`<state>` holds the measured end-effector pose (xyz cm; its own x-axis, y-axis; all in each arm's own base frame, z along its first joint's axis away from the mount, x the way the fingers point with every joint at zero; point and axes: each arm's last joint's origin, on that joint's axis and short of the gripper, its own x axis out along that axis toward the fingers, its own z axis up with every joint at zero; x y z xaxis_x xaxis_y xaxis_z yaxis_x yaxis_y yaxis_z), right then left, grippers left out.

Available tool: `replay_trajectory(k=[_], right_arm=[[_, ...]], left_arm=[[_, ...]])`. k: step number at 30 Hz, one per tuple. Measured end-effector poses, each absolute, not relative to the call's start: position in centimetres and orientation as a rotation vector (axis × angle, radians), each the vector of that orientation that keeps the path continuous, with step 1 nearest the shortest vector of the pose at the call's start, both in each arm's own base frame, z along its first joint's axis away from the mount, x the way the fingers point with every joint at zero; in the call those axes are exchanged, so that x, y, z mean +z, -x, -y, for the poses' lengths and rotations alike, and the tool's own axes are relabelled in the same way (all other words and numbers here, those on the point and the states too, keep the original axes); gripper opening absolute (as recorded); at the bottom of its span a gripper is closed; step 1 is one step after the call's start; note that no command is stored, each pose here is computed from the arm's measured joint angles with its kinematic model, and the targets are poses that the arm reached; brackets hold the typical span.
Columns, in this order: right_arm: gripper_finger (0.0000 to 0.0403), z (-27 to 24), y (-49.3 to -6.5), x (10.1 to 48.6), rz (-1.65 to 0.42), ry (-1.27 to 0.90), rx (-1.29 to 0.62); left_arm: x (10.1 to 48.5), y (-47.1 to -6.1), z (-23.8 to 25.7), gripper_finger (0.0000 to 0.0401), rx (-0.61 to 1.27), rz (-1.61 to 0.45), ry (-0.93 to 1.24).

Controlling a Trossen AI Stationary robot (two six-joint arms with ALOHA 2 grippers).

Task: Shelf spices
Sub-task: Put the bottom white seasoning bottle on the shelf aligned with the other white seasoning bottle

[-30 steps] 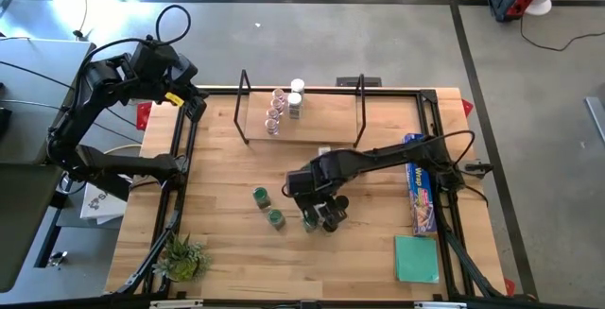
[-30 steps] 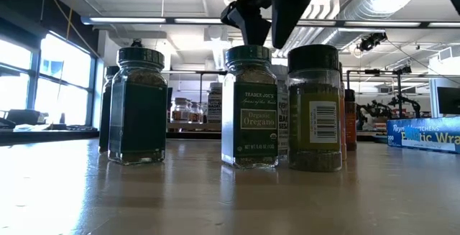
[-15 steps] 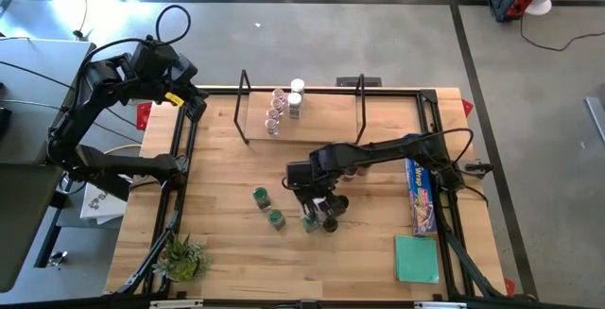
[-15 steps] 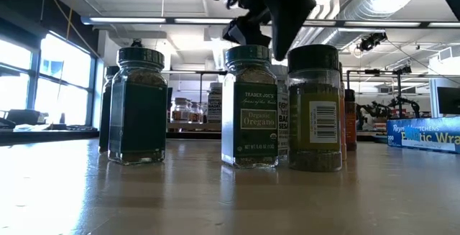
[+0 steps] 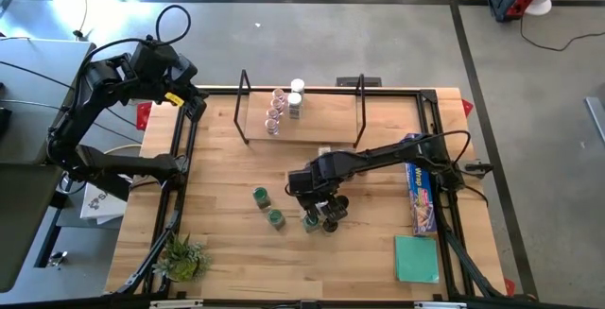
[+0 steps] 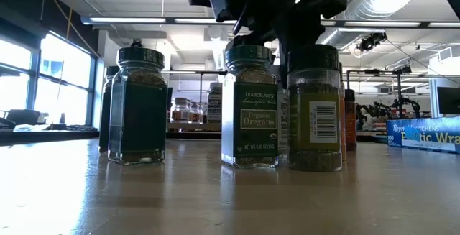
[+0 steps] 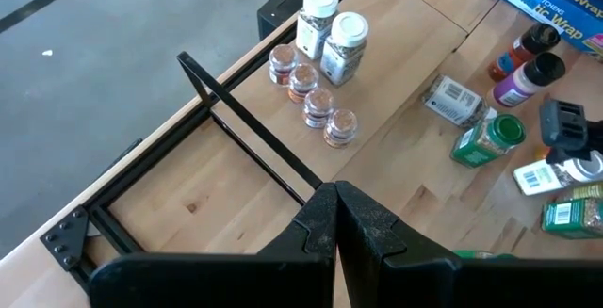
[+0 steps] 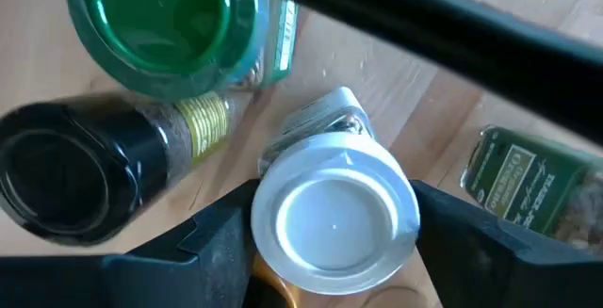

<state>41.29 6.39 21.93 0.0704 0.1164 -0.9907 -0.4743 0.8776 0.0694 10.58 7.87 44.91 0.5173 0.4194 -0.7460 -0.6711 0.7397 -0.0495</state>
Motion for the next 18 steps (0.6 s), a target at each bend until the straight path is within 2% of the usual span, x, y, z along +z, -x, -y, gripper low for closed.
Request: replay_trajectory(k=[6, 10, 18], right_arm=[[0.0189, -6.4, -41.5, 22.2, -1.424, 0.263, 0.413], [0.0189, -6.1, -42.0, 24.4, -1.392, 0.186, 0.355], [0.0189, -2.6, -42.6, 32.8, -1.212, -0.046, 0.163]], left_arm=[[44.9, -10.6, -7.9, 0.0001, 0.671, -0.785, 0.354], [44.9, -10.6, -7.9, 0.0001, 0.671, -0.784, 0.353], [45.0, -10.7, -7.9, 0.0001, 0.671, -0.771, 0.349]])
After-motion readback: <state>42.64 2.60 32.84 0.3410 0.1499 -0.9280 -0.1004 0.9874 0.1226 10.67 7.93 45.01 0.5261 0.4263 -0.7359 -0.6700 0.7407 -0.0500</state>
